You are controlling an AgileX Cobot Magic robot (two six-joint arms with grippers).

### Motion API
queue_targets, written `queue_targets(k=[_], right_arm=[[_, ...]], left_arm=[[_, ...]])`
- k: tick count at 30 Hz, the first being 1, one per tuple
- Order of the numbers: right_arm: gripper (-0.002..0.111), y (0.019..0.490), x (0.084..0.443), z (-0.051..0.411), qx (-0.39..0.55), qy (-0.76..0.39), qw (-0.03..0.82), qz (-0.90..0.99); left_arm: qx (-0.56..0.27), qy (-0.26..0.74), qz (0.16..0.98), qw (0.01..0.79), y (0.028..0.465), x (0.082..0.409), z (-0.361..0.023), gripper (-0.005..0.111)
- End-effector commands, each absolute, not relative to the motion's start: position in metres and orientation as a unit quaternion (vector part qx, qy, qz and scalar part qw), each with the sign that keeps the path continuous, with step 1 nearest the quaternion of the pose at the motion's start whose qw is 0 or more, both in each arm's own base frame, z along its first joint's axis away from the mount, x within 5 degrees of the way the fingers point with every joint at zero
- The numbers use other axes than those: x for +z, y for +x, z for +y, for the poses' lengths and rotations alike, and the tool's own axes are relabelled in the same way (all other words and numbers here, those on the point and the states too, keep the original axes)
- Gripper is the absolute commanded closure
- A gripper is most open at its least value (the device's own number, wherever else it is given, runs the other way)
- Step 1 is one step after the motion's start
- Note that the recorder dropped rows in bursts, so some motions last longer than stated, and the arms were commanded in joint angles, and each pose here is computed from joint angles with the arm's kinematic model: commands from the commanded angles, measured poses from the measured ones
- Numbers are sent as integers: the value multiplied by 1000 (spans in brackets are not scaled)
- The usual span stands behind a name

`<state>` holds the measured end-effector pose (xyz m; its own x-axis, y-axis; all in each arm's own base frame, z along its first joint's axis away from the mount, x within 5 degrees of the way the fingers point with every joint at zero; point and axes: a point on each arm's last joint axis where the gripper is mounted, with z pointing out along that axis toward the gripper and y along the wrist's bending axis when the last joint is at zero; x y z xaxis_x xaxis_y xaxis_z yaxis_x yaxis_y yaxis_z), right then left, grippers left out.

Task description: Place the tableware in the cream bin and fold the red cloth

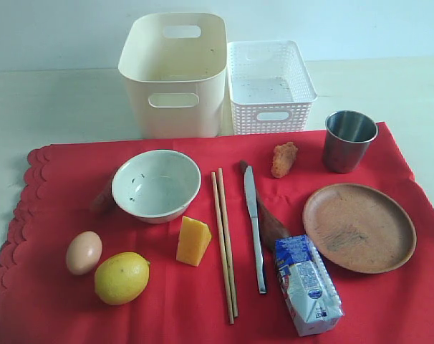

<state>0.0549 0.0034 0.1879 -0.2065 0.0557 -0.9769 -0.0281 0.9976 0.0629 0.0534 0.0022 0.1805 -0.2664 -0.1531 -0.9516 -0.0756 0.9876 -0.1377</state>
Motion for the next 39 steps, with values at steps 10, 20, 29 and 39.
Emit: queue_targets(k=[10,20,29,39], right_arm=[[108,55,188,3,31,6,634,773],[108,55,187,3,31,6,632,774],[108,65,185,4,33,11,581,813],[108,87,225,4,34,13,560,828]], left_arm=[[-33,-68,792,606,53,181,2,107],[-33,-68,792,606,53,181,2,107],[-33,-68,792,606,53,181,2,107],[-33,-68,792,606,53,181,2,107]])
